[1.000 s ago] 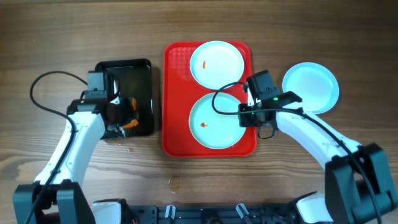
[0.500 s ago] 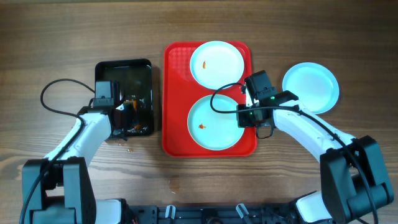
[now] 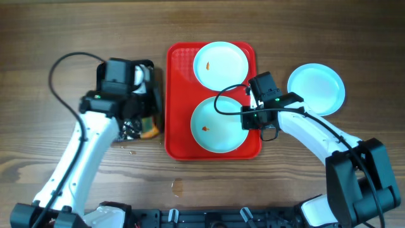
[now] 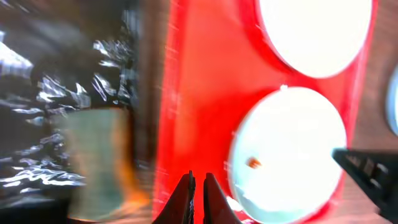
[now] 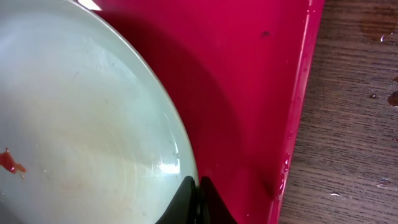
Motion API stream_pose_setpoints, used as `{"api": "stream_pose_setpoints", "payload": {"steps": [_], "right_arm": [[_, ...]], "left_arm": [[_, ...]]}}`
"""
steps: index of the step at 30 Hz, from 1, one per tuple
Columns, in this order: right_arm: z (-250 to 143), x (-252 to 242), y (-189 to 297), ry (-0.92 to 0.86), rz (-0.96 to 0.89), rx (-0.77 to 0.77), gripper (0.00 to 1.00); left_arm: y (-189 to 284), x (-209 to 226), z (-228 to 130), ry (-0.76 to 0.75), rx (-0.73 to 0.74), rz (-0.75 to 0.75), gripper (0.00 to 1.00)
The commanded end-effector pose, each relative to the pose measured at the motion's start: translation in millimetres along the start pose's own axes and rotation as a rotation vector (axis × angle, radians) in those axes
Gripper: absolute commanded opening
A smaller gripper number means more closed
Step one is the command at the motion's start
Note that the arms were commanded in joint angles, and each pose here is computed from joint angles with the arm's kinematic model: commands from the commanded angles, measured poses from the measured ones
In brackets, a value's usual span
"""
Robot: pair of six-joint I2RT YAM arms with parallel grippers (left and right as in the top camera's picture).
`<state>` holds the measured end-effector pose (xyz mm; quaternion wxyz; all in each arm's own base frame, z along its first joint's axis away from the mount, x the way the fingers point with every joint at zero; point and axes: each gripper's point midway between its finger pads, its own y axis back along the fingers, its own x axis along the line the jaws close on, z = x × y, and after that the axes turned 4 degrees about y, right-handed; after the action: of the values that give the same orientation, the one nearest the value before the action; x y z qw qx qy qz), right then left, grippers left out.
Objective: Clean dirty plates on tray and stack at the side
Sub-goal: 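Dip the sponge in the black tray water with the left gripper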
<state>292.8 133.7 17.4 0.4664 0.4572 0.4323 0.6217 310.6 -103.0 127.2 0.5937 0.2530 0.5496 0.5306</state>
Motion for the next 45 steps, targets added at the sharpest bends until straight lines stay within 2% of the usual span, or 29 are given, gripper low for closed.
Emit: {"api": "stream_pose_setpoints", "payload": {"steps": [1,4,8,11,13,14,15,17,18,23,25,34,37,38,39,40,41,45], "right_arm": [[4.4,4.7,-0.4,-0.018,0.014,-0.003,0.04],[4.4,4.6,-0.4,-0.017,0.013,-0.003,0.04],[4.0,4.6,-0.4,-0.018,0.014,-0.001,0.05],[2.3,4.2,-0.4,-0.015,0.012,0.006,0.14],[1.9,4.1,-0.4,-0.015,0.011,0.007,0.18],[2.0,4.1,-0.4,-0.015,0.011,0.007,0.28],[2.1,4.0,-0.4,-0.014,0.011,0.007,0.33],[2.7,4.1,-0.4,-0.001,0.011,0.004,0.37],[3.3,4.2,-0.4,0.007,0.012,0.002,0.39],[4.1,4.6,-0.4,0.029,0.013,-0.002,0.37],[3.0,4.3,-0.5,0.036,0.012,0.002,0.34],[3.1,4.2,-0.5,0.034,0.012,0.002,0.34],[3.0,4.3,-0.5,0.034,0.012,0.002,0.34],[3.0,4.2,-0.5,0.034,0.013,0.002,0.34],[3.0,4.4,-0.5,0.034,0.013,0.002,0.34],[3.0,4.3,-0.5,0.034,0.012,0.002,0.34],[3.0,4.4,-0.5,0.034,0.013,0.002,0.34],[3.0,4.4,-0.5,0.034,0.013,0.002,0.34]], "left_arm": [[-17.1,-51.5,-35.1,0.027,0.097,-0.083,0.04],[-33.3,-69.0,-47.5,0.019,0.098,-0.058,0.04],[-39.4,-38.3,-43.6,0.085,0.020,0.140,0.04],[-28.4,-19.4,-31.0,0.150,-0.020,0.180,0.06],[-20.2,-4.9,-24.2,0.206,-0.031,0.199,0.16],[-15.6,5.9,-21.2,0.242,-0.033,0.216,0.21],[-12.2,18.5,-19.9,0.277,-0.026,0.241,0.27],[-8.8,35.8,-21.0,0.323,-0.008,0.282,0.38],[-8.1,44.2,-21.3,0.345,0.001,0.302,0.41],[-11.8,63.0,-22.2,0.358,0.017,0.336,0.49],[-18.0,67.1,-26.3,0.349,0.021,0.337,0.49],[-64.1,90.1,-48.3,0.347,0.006,0.316,0.49],[-78.1,98.7,-57.0,0.349,0.026,0.333,0.47],[-80.1,99.7,-57.7,0.344,0.031,0.336,0.41],[-82.2,99.9,-57.2,0.326,0.034,0.335,0.31],[-82.6,99.4,-56.2,0.317,0.032,0.332,0.15],[-81.9,98.6,-55.0,0.316,0.029,0.329,0.04],[-72.0,90.5,-44.9,0.268,0.002,0.304,0.04]]}}
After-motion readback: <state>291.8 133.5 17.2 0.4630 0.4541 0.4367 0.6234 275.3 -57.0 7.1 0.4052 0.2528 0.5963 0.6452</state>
